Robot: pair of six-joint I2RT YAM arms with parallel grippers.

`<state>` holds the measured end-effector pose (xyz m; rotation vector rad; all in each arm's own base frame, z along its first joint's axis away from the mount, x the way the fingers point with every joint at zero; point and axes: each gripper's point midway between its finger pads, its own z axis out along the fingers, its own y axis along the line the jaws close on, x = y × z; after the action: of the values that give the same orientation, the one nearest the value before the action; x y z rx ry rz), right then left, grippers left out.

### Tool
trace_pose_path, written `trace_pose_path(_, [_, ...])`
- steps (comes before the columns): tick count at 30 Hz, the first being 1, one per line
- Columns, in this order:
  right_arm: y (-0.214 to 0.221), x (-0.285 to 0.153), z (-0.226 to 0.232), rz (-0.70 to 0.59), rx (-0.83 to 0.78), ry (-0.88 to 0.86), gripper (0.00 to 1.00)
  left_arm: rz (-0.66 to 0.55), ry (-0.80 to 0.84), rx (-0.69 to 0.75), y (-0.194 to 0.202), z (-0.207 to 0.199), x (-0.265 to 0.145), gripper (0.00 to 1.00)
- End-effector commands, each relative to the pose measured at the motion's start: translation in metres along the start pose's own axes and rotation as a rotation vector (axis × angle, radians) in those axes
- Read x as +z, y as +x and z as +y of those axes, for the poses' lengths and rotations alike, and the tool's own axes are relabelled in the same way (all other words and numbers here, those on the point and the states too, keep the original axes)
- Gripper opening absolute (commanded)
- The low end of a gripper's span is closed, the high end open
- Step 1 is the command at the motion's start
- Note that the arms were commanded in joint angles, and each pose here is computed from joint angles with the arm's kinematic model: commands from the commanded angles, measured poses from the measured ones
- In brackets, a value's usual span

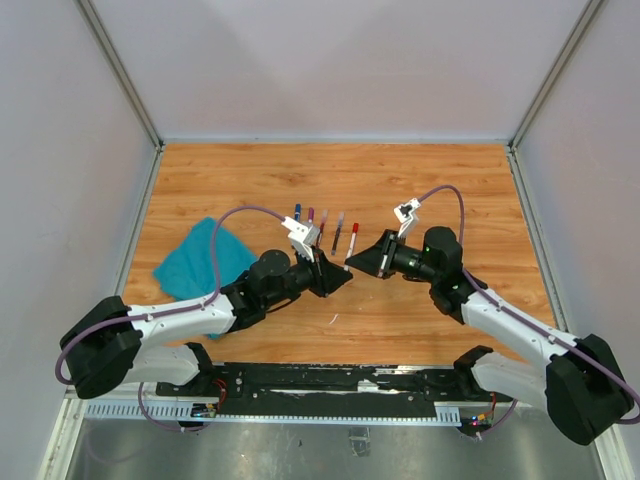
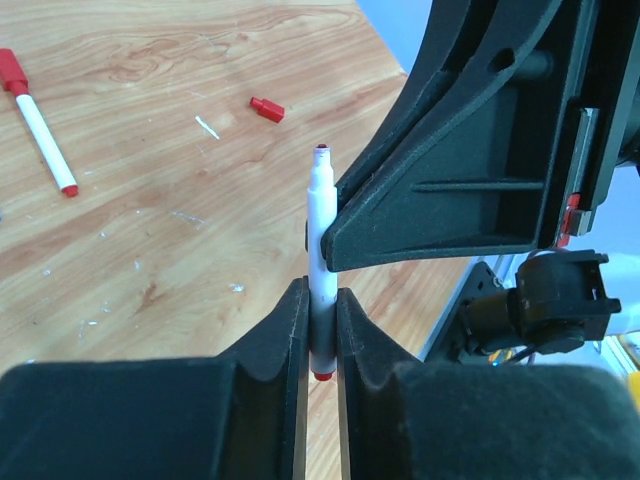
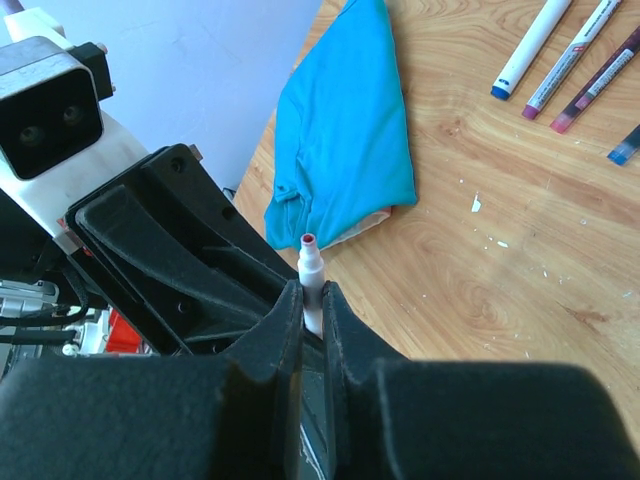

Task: Insert the pens into the pen caps
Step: Pick up the pen from the center of the board.

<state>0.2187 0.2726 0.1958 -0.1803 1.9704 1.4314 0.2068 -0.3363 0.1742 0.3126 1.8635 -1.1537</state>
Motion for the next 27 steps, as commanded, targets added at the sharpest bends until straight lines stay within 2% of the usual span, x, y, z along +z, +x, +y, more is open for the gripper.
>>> trace_pose_path(1, [0.001, -0.005, 0.002, 0.003, -0.043, -0.015, 0.09, -0.043, 0.018, 0.024, -0.016, -0.01, 0.005, 0.01])
trace_pose_path(6, [-0.005, -0.01, -0.009, 0.006, -0.139, 0.077, 0.38, -0.04, -0.02, 0.039, -0.016, -0.002, 0.002, 0.0])
trace_pose_path(13, [-0.019, -0.04, -0.055, -0.008, -0.293, 0.401, 0.62, -0.052, -0.111, 0.063, -0.019, 0.014, -0.005, 0.01])
trace_pose_path(19, [-0.037, -0.067, -0.1, -0.035, -0.359, 0.692, 0.72, -0.046, -0.136, 0.072, -0.018, 0.019, -0.014, 0.01])
trace_pose_path(23, [-0.043, -0.078, -0.126, 0.049, -0.399, 0.839, 0.77, -0.043, -0.14, 0.073, -0.019, 0.018, -0.019, 0.01])
trace_pose_path(27, [-0.043, -0.081, -0.157, 0.147, -0.352, 0.952, 0.79, -0.025, -0.143, 0.077, -0.018, 0.017, -0.021, 0.0])
